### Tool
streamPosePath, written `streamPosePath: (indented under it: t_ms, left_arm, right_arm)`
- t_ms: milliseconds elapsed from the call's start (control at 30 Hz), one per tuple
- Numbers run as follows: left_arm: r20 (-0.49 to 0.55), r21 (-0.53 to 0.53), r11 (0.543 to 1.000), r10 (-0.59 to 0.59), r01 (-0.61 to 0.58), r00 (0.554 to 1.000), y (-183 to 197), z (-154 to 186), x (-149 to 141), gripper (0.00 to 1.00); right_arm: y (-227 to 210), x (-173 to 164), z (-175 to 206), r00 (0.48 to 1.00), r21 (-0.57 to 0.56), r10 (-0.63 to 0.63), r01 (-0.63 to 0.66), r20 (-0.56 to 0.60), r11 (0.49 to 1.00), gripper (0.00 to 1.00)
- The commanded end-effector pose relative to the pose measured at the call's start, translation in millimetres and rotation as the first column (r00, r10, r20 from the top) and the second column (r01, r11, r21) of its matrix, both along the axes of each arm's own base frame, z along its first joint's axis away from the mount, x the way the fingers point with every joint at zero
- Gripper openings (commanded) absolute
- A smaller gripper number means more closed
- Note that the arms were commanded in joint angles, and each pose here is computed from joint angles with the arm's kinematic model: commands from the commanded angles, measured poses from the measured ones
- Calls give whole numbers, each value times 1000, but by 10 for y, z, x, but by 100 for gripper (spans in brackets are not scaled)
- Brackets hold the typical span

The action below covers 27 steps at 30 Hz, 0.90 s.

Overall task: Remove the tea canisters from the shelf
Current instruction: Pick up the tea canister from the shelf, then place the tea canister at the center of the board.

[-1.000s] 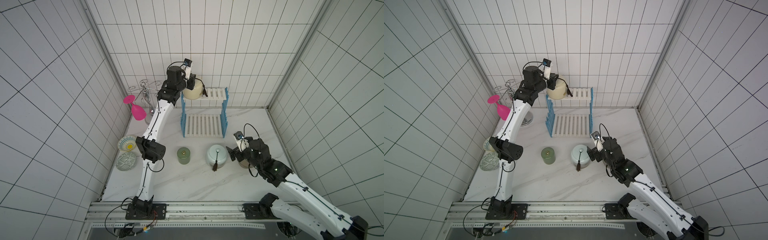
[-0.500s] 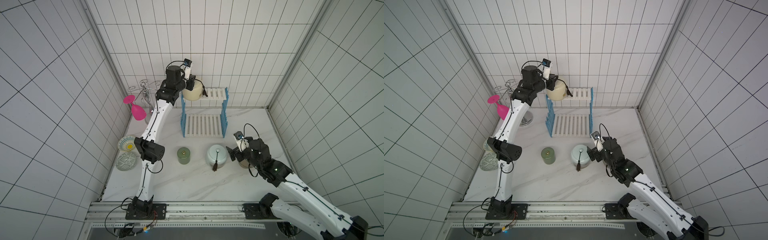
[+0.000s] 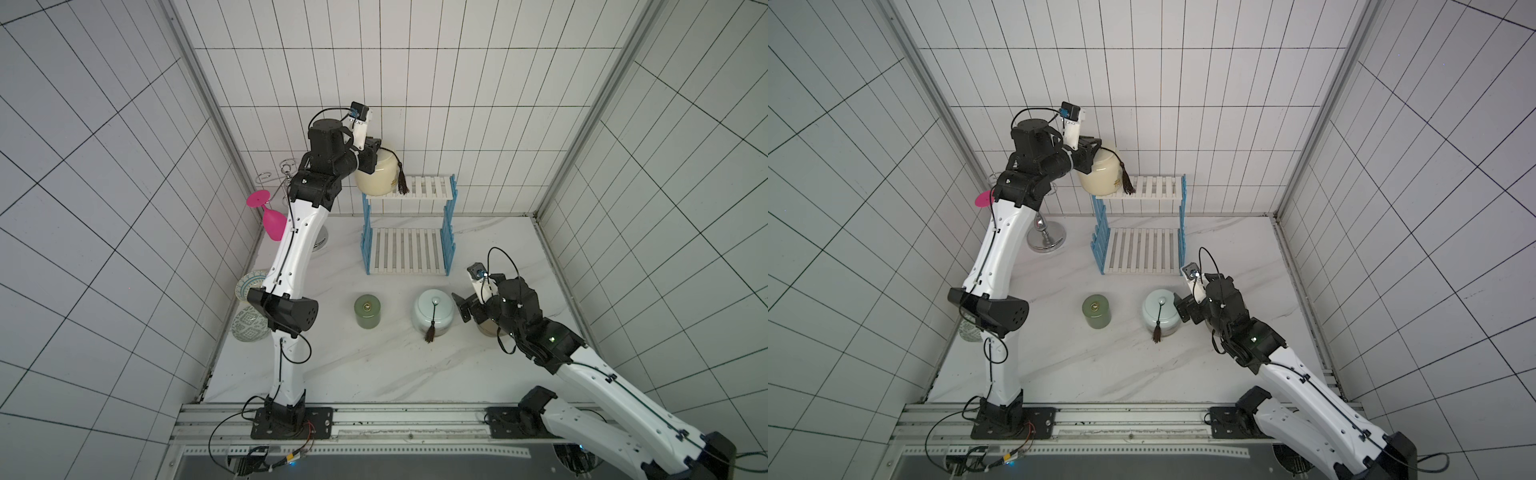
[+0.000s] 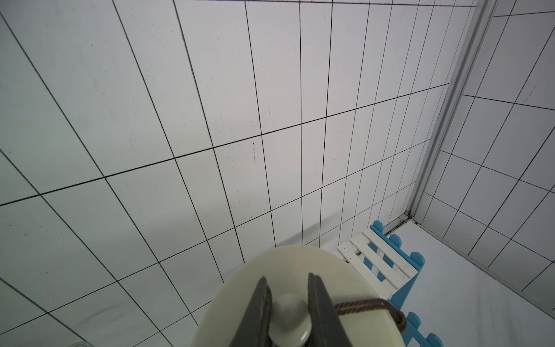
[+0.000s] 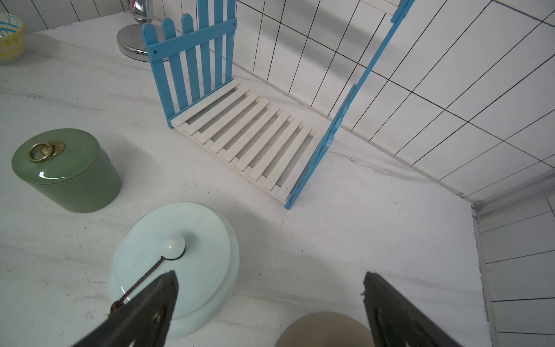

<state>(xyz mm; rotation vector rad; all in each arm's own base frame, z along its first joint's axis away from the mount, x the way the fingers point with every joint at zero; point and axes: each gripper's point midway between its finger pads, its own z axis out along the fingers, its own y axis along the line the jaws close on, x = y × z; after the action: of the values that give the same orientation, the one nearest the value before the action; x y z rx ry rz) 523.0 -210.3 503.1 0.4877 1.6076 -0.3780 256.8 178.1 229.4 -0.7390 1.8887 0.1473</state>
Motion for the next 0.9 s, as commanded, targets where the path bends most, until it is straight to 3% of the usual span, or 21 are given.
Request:
streamPosePath:
  t_ms: [0, 367, 867]
  left_arm:
    - [174, -76, 997, 20, -7, 985, 252, 747, -381, 0]
    - [29, -45, 996, 80, -79, 996, 711, 400, -690, 0]
    - [-140, 124, 975, 202, -185, 969, 1364, -561, -1348, 0]
  right_arm:
    - [-18, -14, -48, 1000, -4, 2, -2, -1, 1000, 99]
    - [0, -22, -21, 1000, 3, 13, -13, 5, 1000, 99]
    - [14, -19, -22, 1000, 5, 18, -18, 5, 1000, 100]
